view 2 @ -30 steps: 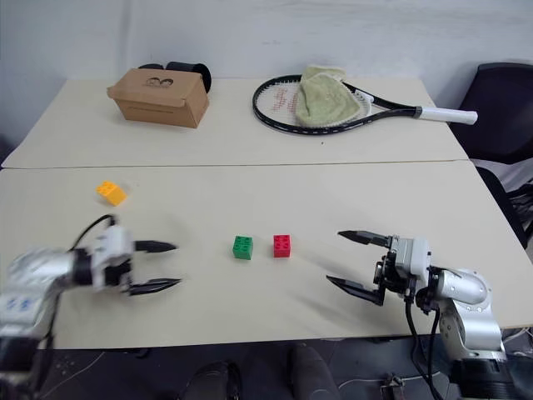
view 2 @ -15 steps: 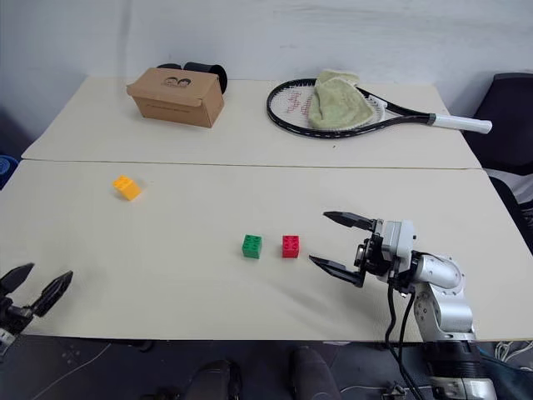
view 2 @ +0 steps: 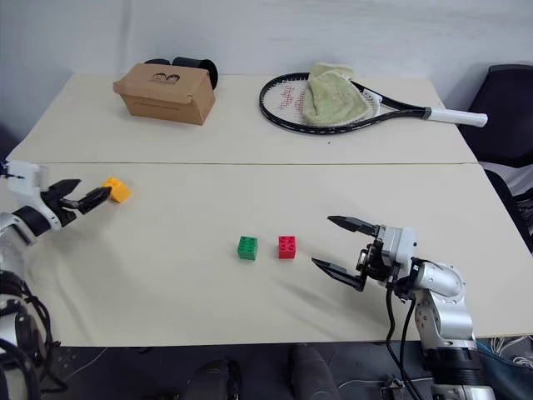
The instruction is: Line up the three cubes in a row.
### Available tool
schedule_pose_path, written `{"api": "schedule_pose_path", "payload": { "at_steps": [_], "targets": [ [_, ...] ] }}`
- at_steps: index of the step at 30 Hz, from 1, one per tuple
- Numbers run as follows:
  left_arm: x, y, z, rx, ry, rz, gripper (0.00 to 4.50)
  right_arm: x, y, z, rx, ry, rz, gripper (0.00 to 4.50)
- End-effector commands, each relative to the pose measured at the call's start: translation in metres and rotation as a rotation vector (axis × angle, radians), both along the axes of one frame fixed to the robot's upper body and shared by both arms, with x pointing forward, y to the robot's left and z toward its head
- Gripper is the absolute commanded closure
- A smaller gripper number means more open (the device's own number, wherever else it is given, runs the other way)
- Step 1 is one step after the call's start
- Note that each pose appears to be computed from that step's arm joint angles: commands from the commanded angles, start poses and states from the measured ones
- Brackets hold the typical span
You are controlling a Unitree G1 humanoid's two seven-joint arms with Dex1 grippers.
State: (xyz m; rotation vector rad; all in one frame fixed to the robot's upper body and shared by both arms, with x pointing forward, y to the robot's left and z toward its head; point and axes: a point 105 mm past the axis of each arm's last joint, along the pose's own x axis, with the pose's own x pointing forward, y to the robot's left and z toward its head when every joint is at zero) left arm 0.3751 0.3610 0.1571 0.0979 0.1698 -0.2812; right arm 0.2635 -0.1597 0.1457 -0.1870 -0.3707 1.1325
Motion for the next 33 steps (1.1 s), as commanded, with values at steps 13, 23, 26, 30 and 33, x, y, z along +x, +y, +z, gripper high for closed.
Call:
{"api": "schedule_pose_path", "payload": {
  "at_steps": [13, 23, 26, 30, 33],
  "targets": [
    [0.018, -0.009, -0.004, 0.067, 0.034, 0.03, 1.19, -0.023, -0.016, 0.014, -0.013, -0.058, -0.131, 0.0],
    [0.008, -0.034, 0.022, 0.013, -0.077, -0.245, 3.02, -0.023, -0.01, 0.019, -0.027, -0.041, -0.122, 0.0],
    [-0.005, -0.074, 0.028, 0.121, -0.075, -0.599, 3.02, -0.021, -0.012, 0.022, -0.048, -0.032, -0.108, 0.0],
    [-0.028, -0.112, 0.014, 0.288, -0.013, -0.956, 3.02, -0.019, -0.015, 0.025, -0.078, -0.022, -0.086, 0.0],
    [-0.047, -0.132, -0.005, 0.388, 0.061, -1.152, 3.02, -0.017, -0.016, 0.027, -0.093, -0.016, -0.069, 0.0]
  ]
}}
